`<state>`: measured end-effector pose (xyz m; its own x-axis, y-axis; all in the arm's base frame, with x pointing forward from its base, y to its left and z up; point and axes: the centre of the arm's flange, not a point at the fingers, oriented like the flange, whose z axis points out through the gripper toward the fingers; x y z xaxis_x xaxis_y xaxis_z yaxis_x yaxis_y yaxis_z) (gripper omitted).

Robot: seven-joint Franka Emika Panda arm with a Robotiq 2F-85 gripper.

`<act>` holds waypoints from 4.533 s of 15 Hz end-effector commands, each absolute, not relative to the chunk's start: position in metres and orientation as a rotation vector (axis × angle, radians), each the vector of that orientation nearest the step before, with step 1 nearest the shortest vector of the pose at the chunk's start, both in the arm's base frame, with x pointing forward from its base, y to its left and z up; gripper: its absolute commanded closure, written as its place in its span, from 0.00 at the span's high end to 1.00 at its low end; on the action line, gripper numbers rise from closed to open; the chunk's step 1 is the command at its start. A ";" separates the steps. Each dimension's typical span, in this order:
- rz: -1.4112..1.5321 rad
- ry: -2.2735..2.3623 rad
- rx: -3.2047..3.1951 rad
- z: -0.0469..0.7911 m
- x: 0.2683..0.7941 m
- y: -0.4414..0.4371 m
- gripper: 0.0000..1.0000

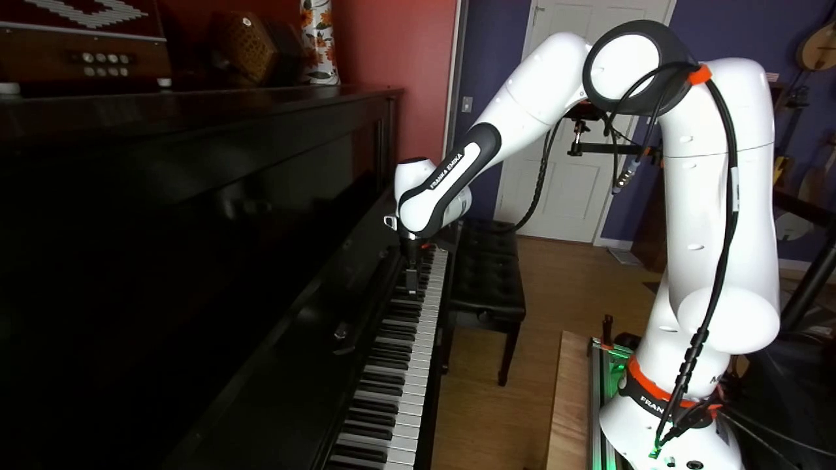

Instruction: Press the fourth b flat key from the right on the piano

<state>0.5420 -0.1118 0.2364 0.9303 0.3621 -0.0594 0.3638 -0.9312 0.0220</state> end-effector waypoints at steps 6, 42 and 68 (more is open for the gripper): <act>0.034 0.607 3.030 0.221 0.558 -0.131 1.00; -0.013 0.570 3.111 0.156 0.577 -0.158 0.00; 0.046 0.436 3.045 0.293 0.508 -0.112 1.00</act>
<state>0.5297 -0.1171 0.2741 0.9505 0.3080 0.0424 0.3048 -0.9500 0.0679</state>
